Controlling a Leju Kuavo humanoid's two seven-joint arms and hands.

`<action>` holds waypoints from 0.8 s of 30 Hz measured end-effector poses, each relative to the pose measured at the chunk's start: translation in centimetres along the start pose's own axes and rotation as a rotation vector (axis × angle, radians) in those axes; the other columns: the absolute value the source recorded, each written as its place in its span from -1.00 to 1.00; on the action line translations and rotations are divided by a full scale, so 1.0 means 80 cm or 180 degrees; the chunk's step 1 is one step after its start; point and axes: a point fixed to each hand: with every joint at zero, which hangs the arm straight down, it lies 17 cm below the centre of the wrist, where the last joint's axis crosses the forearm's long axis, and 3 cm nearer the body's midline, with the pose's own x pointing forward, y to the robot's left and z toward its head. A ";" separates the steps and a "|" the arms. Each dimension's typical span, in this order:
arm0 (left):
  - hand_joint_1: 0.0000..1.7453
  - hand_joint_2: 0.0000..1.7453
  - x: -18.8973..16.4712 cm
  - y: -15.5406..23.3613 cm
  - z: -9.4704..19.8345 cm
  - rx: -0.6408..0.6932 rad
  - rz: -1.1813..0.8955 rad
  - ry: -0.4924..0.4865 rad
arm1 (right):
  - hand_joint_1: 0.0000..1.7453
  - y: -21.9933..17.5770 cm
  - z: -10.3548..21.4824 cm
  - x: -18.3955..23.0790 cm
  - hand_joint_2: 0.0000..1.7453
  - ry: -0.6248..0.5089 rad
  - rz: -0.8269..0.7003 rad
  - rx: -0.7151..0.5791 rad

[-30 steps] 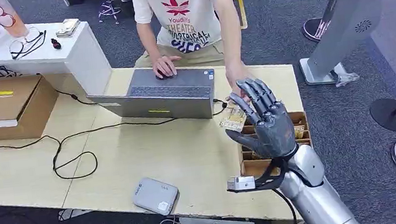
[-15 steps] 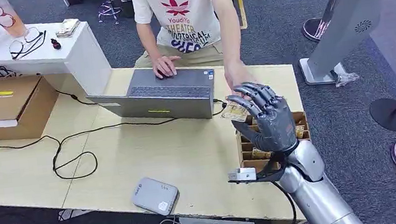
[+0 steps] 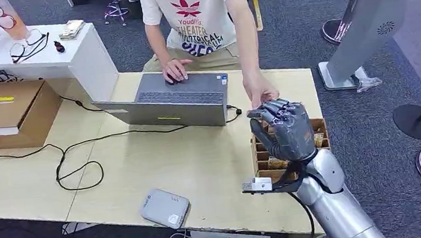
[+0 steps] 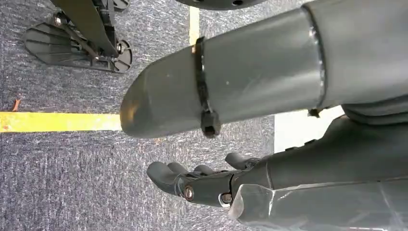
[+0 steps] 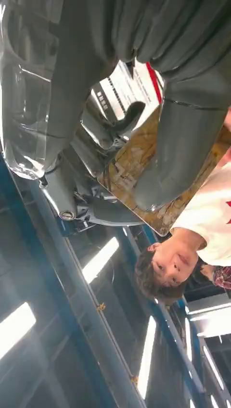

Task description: Pass the card to the sensor for recognition and then transmit it.

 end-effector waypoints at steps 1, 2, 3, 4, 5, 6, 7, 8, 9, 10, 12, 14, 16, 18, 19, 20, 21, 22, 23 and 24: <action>-1.00 -1.00 0.000 0.000 0.000 0.0001 0.0002 -0.0003 | 1.00 -0.001 0.000 -0.002 1.00 0.0032 -0.0023 -0.0016; -1.00 -1.00 0.000 0.000 0.000 0.0004 0.0003 -0.0003 | 1.00 -0.001 0.000 -0.003 1.00 0.0054 -0.0038 -0.0026; -1.00 -1.00 0.000 0.000 0.000 0.0005 0.0005 -0.0003 | 1.00 -0.002 0.000 -0.004 1.00 0.0071 -0.0052 -0.0034; -1.00 -1.00 0.000 0.001 0.000 0.0006 0.0005 -0.0003 | 1.00 -0.001 0.000 -0.003 1.00 0.0068 -0.0054 -0.0031; -1.00 -1.00 0.000 0.001 0.000 0.0008 0.0004 -0.0005 | 1.00 -0.002 0.000 -0.005 1.00 0.0099 -0.0087 -0.0046; -1.00 -1.00 0.000 0.001 0.000 0.0011 0.0005 -0.0003 | 1.00 -0.003 0.000 -0.009 1.00 0.0176 -0.0160 -0.0085; -1.00 -1.00 0.000 0.001 0.000 0.0013 0.0005 -0.0003 | 1.00 -0.004 -0.001 -0.011 1.00 0.0269 -0.0275 -0.0135; -1.00 -1.00 0.000 0.001 0.000 0.0018 0.0005 -0.0001 | 1.00 -0.004 -0.002 -0.013 1.00 0.0346 -0.0413 -0.0169; -1.00 -1.00 0.000 0.001 0.000 0.0019 0.0006 0.0001 | 1.00 -0.002 -0.002 -0.014 1.00 0.0432 -0.0588 -0.0190; -1.00 -1.00 0.000 0.001 0.000 0.0019 0.0006 0.0005 | 1.00 -0.001 -0.003 -0.016 1.00 0.0508 -0.0764 -0.0207; -1.00 -1.00 -0.001 0.002 0.000 0.0020 0.0011 0.0010 | 1.00 0.008 -0.004 -0.014 1.00 0.0615 -0.1191 -0.0147; -1.00 -1.00 -0.001 0.001 0.000 0.0017 0.0022 0.0011 | 1.00 0.020 -0.006 -0.008 1.00 0.0797 -0.2005 -0.0061; -1.00 -1.00 -0.001 0.001 0.000 0.0016 0.0029 0.0013 | 1.00 0.023 -0.009 0.002 1.00 0.0847 -0.2546 -0.0017; -1.00 -1.00 -0.001 0.000 0.000 0.0001 0.0031 -0.0001 | 1.00 0.023 -0.010 0.009 1.00 0.0891 -0.2949 0.0033; -1.00 -1.00 -0.001 0.000 0.000 -0.0002 0.0035 -0.0003 | 1.00 0.023 -0.008 0.013 1.00 0.0908 -0.3165 0.0059; -1.00 -1.00 -0.001 0.000 0.000 -0.0004 0.0036 -0.0007 | 1.00 0.023 -0.006 0.018 1.00 0.0919 -0.3317 0.0083; -1.00 -1.00 -0.001 0.000 0.000 -0.0008 0.0036 -0.0010 | 1.00 0.024 -0.002 0.022 1.00 0.0941 -0.3498 0.0117; -1.00 -1.00 0.000 -0.001 0.000 -0.0010 0.0035 -0.0014 | 1.00 0.025 0.003 0.027 1.00 0.0952 -0.3695 0.0164; -1.00 -1.00 0.000 -0.001 0.000 -0.0011 0.0034 -0.0013 | 1.00 0.026 0.008 0.033 1.00 0.0967 -0.3864 0.0210; -1.00 -1.00 0.000 -0.001 0.000 -0.0016 0.0034 -0.0014 | 1.00 0.028 0.015 0.037 1.00 0.0987 -0.4006 0.0261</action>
